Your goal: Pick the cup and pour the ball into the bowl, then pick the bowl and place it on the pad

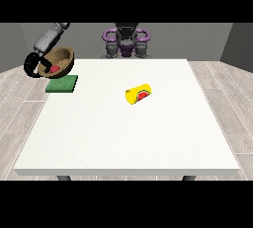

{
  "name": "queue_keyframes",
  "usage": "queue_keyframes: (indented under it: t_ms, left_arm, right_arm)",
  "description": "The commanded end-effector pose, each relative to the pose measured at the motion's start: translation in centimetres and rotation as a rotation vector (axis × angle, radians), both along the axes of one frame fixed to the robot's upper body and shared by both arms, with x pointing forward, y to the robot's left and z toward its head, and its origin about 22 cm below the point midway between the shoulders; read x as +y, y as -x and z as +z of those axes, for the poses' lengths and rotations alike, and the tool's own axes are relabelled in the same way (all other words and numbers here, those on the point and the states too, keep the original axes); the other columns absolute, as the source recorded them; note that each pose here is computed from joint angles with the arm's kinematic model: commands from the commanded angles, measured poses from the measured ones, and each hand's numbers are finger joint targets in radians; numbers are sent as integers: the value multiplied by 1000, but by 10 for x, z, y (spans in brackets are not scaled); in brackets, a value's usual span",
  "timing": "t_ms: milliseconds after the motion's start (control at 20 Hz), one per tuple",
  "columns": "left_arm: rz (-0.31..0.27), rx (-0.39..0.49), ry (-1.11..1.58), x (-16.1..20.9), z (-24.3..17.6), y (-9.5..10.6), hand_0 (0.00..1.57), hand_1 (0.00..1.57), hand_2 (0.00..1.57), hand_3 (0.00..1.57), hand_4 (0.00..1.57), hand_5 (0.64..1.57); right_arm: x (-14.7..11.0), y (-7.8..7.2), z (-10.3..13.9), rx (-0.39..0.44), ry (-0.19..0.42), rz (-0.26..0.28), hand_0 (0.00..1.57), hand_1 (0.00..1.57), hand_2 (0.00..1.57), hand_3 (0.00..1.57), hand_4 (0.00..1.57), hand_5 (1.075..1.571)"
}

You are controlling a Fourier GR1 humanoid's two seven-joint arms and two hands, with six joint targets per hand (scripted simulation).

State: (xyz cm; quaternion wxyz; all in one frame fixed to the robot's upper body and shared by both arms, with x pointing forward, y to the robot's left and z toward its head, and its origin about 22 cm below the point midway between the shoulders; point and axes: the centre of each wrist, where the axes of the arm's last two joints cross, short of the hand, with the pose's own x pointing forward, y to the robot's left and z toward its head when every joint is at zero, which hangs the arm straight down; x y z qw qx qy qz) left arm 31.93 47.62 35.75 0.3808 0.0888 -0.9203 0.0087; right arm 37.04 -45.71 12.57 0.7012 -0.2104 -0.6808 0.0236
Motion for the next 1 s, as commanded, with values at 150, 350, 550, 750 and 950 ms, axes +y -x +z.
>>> queue_keyframes:
  t_ms: [150,350,550,750,950]
  left_arm:
    - [-21,-22,-17,1,15,12,0,0,0,0,0,1525]
    - [14,-12,6,2,4,9,0,0,0,0,0,1523]
    - [-25,-96,-3,15,30,32,0,0,0,0,0,1515]
    - [-10,-76,-10,3,22,30,0,0,0,0,0,1516]
    - [-13,-68,-5,2,17,27,0,0,0,0,0,1515]
  right_arm:
    - [-3,9,-35,21,-85,-20,1571,1571,1571,1130,1117,1568]
    - [-15,17,-42,96,-223,-103,1571,1571,1571,1571,887,1562]
    - [-51,30,-1,-44,-176,-236,1054,1054,1088,1028,0,1545]
    - [-49,30,-12,-53,-213,-244,704,704,594,1002,0,1534]
    - [-56,27,15,-44,-196,-214,477,477,543,692,0,1513]
